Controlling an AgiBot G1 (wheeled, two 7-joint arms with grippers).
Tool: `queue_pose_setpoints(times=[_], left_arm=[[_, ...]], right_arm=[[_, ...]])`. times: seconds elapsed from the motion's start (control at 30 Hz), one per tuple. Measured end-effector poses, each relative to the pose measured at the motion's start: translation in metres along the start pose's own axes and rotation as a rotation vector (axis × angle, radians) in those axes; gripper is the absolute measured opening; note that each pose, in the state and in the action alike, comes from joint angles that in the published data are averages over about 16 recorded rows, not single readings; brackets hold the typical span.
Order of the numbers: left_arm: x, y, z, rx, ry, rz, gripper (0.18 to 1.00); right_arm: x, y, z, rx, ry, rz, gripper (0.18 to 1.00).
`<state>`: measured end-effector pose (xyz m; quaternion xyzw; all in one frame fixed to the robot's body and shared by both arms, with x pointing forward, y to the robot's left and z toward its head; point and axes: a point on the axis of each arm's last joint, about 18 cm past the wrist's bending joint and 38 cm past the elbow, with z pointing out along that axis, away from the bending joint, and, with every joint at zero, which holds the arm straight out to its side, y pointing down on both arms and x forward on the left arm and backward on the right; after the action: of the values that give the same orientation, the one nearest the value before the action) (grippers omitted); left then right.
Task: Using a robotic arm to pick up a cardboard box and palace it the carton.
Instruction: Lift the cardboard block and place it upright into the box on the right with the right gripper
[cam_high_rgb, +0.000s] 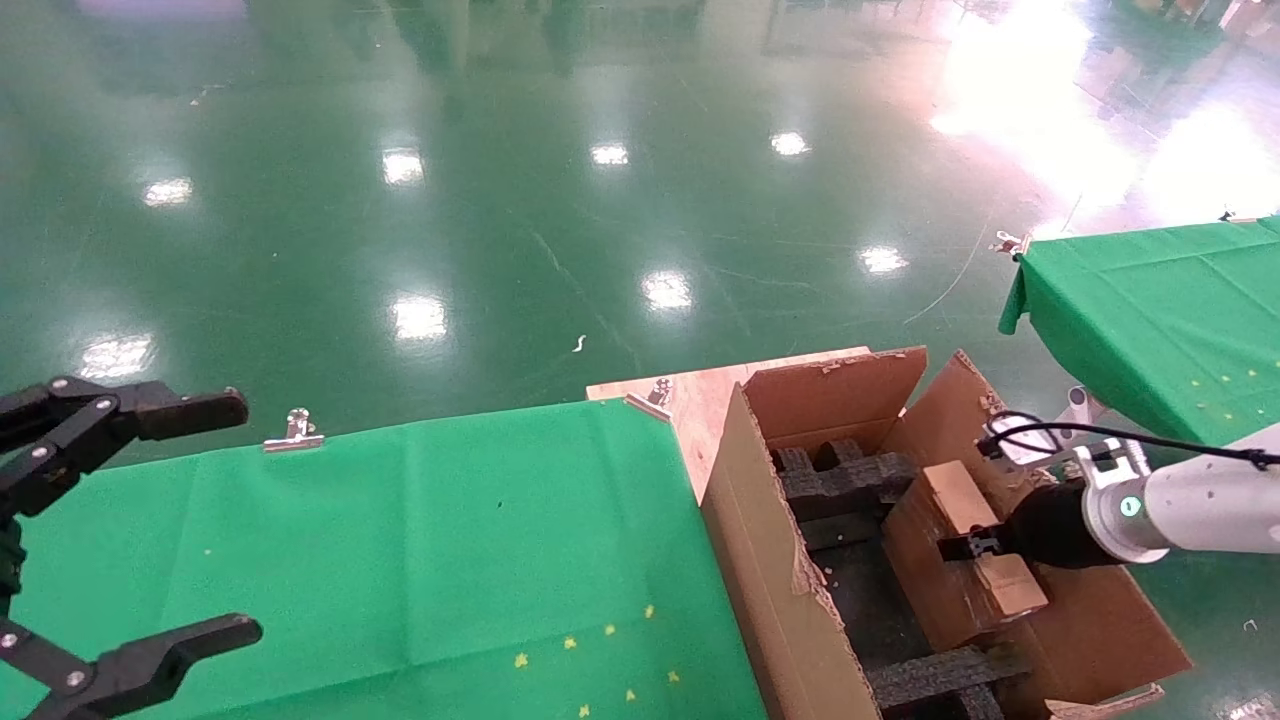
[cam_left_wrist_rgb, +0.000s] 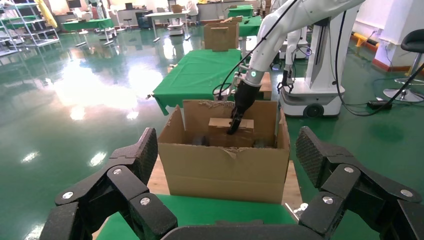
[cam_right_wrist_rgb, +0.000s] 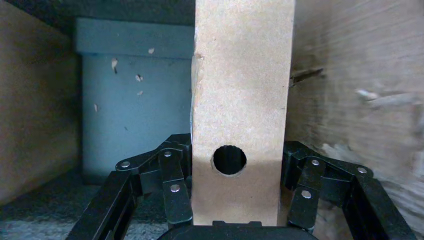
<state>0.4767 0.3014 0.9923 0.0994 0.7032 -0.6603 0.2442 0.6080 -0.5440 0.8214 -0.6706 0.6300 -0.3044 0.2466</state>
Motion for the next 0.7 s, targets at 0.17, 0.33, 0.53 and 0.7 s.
queue_pose_setpoints(times=[0.17, 0.33, 0.53, 0.7], left_arm=[[0.0, 0.0, 0.0, 0.0, 0.0, 0.0, 1.001], [0.0, 0.0, 0.0, 0.0, 0.0, 0.0, 1.001], [0.0, 0.0, 0.0, 0.0, 0.0, 0.0, 1.001], [0.0, 0.0, 0.0, 0.0, -0.001, 0.0, 1.001]], right_arm=[[-0.003, 0.003, 0.011, -0.011, 0.002, -0.012, 0.316], [-0.005, 0.004, 0.019, -0.019, 0.002, -0.017, 0.316], [-0.006, 0.005, 0.022, -0.024, 0.001, -0.016, 0.321], [-0.006, 0.005, 0.022, -0.024, 0.0, -0.015, 0.339]])
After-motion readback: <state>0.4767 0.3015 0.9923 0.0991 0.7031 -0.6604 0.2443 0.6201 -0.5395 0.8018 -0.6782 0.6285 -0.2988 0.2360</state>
